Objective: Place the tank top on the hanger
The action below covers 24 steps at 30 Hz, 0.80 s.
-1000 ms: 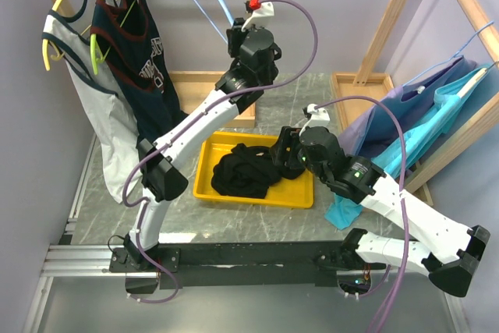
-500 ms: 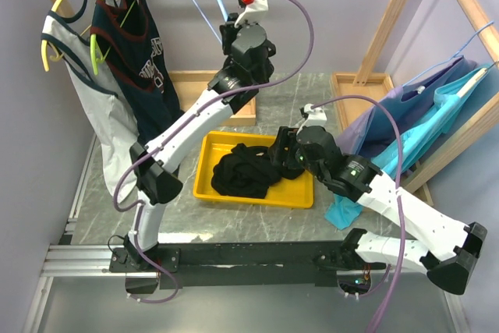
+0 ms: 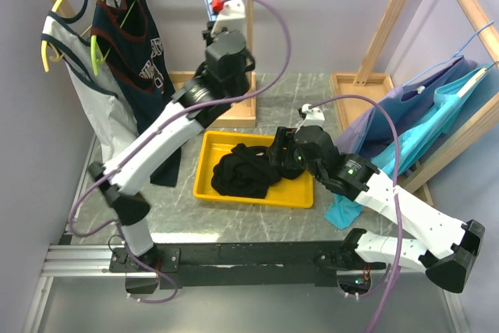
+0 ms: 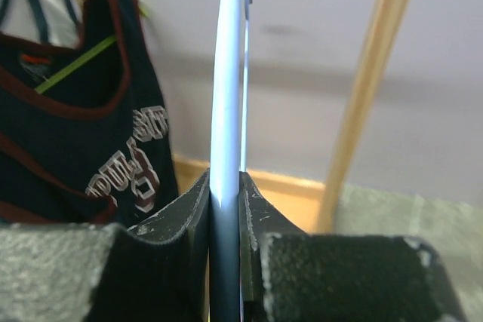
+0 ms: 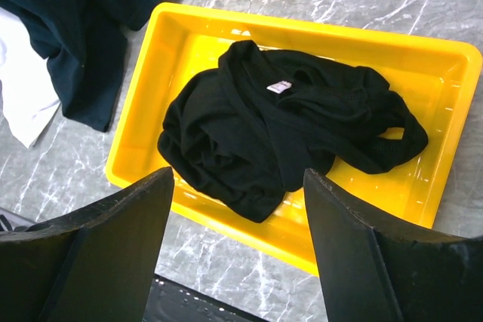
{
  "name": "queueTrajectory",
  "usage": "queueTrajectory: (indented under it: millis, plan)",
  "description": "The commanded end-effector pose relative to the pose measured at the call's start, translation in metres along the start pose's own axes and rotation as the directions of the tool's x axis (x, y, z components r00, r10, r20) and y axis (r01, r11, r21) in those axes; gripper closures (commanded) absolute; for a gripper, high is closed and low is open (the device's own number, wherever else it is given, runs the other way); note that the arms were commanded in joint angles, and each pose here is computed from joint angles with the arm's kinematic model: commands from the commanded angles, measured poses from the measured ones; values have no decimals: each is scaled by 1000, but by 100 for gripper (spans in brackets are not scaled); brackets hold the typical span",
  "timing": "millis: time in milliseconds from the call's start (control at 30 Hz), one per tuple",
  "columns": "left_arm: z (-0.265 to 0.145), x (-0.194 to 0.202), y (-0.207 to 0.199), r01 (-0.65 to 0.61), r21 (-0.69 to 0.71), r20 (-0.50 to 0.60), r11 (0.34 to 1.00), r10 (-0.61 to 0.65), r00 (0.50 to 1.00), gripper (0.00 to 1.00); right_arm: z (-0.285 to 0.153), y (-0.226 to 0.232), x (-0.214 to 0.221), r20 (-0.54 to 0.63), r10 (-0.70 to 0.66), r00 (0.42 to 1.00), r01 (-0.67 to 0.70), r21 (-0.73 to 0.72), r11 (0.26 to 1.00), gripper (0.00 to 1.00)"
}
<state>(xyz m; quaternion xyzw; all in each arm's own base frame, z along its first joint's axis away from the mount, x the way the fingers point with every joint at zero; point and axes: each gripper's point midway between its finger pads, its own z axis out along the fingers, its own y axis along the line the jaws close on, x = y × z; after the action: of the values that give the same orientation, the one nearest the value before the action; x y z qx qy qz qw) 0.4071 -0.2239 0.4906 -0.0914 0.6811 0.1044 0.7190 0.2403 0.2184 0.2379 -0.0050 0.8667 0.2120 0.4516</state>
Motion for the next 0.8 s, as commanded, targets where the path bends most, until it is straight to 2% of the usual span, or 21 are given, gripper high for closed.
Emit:
queueTrajectory:
  millis: [0, 67, 167, 233, 267, 333, 367, 433, 467, 500, 567, 600, 767]
  plan:
    - [-30, -14, 18, 206, 146, -39, 968, -202, 979, 99, -1, 5, -11, 36, 2, 999, -2, 0, 1000, 23]
    - [-42, -23, 27, 262, 210, -53, 942, -256, 965, 99, 1, 0, -9, 35, -3, 999, 3, 20, 1000, 22]
    - [-61, -2, 28, 271, 307, -123, 913, -244, 962, 99, 2, -8, -3, 28, -10, 1000, 9, 52, 999, 22]
    - [-81, -5, 39, 300, 389, -151, 871, -261, 953, 99, 4, -17, 6, 11, -18, 1000, 17, 78, 997, 23]
    - [-87, 18, 37, 279, 414, -184, 866, -220, 958, 99, 5, -20, 10, 3, -20, 1000, 19, 87, 996, 23]
    - [-108, 15, 56, 304, 482, -195, 822, -237, 952, 99, 8, -29, 26, -29, -27, 999, 30, 108, 994, 27]
    - [-121, 34, 49, 288, 548, -229, 786, -190, 955, 99, 10, -32, 32, -42, -25, 999, 30, 112, 993, 30]
    - [-144, 32, 71, 293, 606, -233, 740, -187, 954, 99, 14, -41, 51, -75, -21, 997, 30, 126, 992, 38]
    - [-158, 46, 68, 280, 666, -256, 692, -140, 956, 99, 16, -43, 58, -92, -16, 996, 27, 123, 992, 41]
    - [-171, 39, 82, 286, 696, -244, 659, -157, 957, 99, 19, -44, 63, -96, -10, 995, 21, 123, 992, 43]
    - [-193, 57, 86, 256, 763, -255, 593, -88, 963, 99, 23, -51, 79, -123, 7, 992, 10, 139, 990, 43]
    - [-209, 56, 91, 257, 806, -255, 533, -79, 964, 99, 26, -55, 85, -134, 7, 991, 14, 152, 988, 43]
    - [-242, 88, 98, 256, 870, -288, 421, 14, 957, 99, 40, -83, 91, -112, 28, 993, 7, 297, 955, 44]
